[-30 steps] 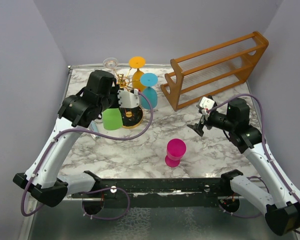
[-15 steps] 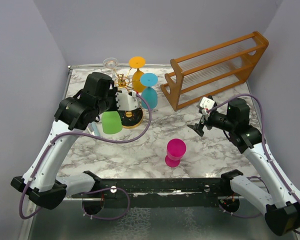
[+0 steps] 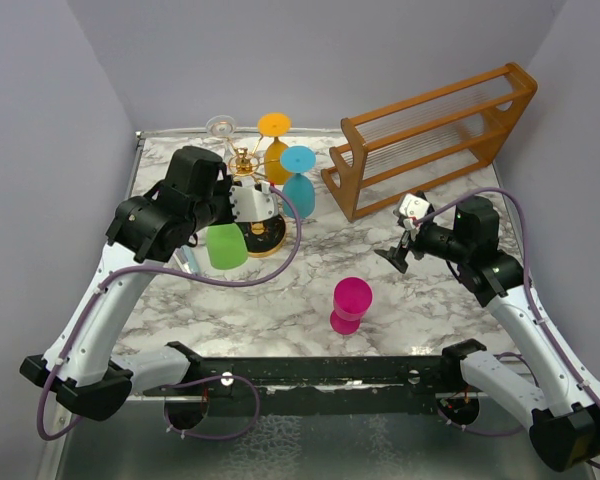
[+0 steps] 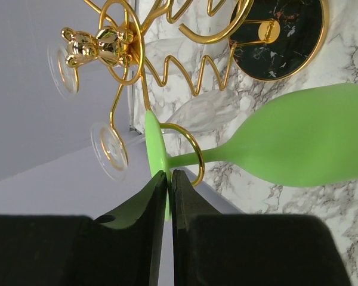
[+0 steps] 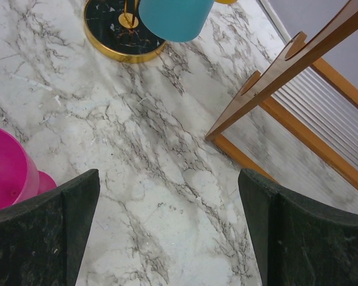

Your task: Place the wine glass upside down on the wine glass rack

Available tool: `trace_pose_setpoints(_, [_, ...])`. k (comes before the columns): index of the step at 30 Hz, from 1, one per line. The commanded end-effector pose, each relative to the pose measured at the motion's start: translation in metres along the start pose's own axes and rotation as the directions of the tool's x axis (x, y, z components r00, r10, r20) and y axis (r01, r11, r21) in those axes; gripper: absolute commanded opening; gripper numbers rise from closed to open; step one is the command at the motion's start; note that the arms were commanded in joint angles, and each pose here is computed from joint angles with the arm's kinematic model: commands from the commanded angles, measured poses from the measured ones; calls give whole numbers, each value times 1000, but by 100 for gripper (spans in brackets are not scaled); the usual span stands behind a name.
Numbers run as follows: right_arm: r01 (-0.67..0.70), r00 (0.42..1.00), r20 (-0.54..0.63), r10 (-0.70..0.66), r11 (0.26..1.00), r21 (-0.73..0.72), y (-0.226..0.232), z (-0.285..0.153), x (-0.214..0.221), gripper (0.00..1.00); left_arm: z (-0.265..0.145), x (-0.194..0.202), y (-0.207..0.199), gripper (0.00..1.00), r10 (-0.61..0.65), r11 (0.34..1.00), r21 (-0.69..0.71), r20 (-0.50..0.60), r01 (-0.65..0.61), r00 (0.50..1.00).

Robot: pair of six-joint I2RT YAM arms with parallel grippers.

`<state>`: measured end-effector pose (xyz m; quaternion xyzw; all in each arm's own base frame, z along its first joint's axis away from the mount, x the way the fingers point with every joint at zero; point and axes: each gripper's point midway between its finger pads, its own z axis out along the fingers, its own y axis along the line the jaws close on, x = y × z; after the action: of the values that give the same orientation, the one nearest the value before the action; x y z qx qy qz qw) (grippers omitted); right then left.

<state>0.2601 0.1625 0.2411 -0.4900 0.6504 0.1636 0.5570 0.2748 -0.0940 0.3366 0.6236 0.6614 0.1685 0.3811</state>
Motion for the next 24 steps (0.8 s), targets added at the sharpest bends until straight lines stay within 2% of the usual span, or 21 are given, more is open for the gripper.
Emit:
trace_pose_setpoints(1, [6, 1000, 23, -6, 1000, -5, -1, 1, -3, 98, -6, -3, -6, 14, -40, 999, 8, 31, 40, 999])
trace_pose_setpoints(9, [2, 1000, 16, -2, 1000, -2, -2, 2, 0, 98, -8, -4, -9, 22, -56, 998, 18, 38, 56, 998])
trace_pose_setpoints(24, [12, 1000, 12, -11, 1000, -11, -1, 2, 0, 98, -18, -8, -20, 30, -76, 995, 64, 78, 71, 994])
